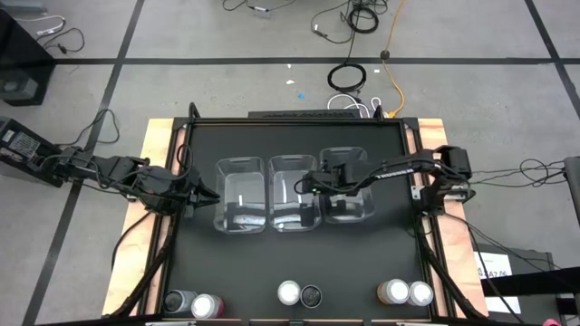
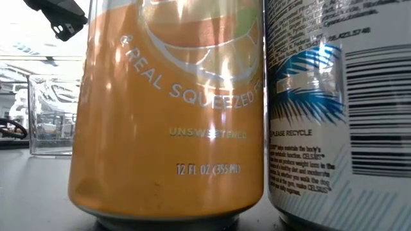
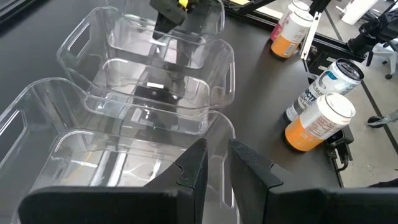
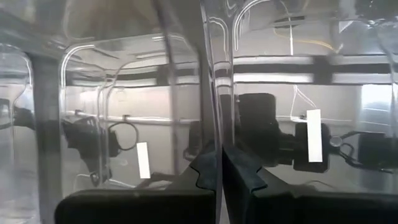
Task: Sort soda cans
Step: Move the bottom right transparent bin to the middle right of the table
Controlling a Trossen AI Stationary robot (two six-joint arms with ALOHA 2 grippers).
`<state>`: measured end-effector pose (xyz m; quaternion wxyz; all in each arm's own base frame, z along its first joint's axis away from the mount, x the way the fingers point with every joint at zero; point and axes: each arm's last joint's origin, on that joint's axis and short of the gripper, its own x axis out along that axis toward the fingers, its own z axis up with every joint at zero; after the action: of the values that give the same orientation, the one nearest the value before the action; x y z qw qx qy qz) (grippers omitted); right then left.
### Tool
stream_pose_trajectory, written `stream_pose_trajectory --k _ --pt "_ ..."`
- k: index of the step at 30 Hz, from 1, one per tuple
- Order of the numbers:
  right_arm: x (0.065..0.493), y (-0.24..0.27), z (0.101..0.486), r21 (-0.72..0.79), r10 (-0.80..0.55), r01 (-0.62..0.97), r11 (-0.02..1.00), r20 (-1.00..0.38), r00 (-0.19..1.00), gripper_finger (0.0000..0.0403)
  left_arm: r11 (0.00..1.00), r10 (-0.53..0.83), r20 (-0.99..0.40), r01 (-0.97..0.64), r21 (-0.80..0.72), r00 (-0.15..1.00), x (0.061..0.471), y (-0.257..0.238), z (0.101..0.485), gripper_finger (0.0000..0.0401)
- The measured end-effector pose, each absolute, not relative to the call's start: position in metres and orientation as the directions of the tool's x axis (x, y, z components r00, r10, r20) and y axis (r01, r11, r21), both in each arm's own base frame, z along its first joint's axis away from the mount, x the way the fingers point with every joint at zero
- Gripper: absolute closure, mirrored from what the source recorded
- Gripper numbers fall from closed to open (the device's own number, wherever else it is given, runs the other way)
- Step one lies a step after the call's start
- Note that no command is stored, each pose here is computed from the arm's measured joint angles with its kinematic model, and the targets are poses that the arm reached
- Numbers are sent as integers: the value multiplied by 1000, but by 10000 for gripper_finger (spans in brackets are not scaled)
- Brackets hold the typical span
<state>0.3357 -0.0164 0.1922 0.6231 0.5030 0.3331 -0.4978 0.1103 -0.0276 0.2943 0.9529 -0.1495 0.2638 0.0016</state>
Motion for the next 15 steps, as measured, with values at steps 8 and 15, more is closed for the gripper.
stream_pose_trajectory --k 8,15 --pt "339 -14 199 285 -311 958 -44 -915 258 403 956 -75 -510 -84 -281 857 110 -28 294 328" --pt "337 -5 198 266 -301 964 -23 -921 247 389 961 -75 -512 -75 -266 856 110 -27 293 328"
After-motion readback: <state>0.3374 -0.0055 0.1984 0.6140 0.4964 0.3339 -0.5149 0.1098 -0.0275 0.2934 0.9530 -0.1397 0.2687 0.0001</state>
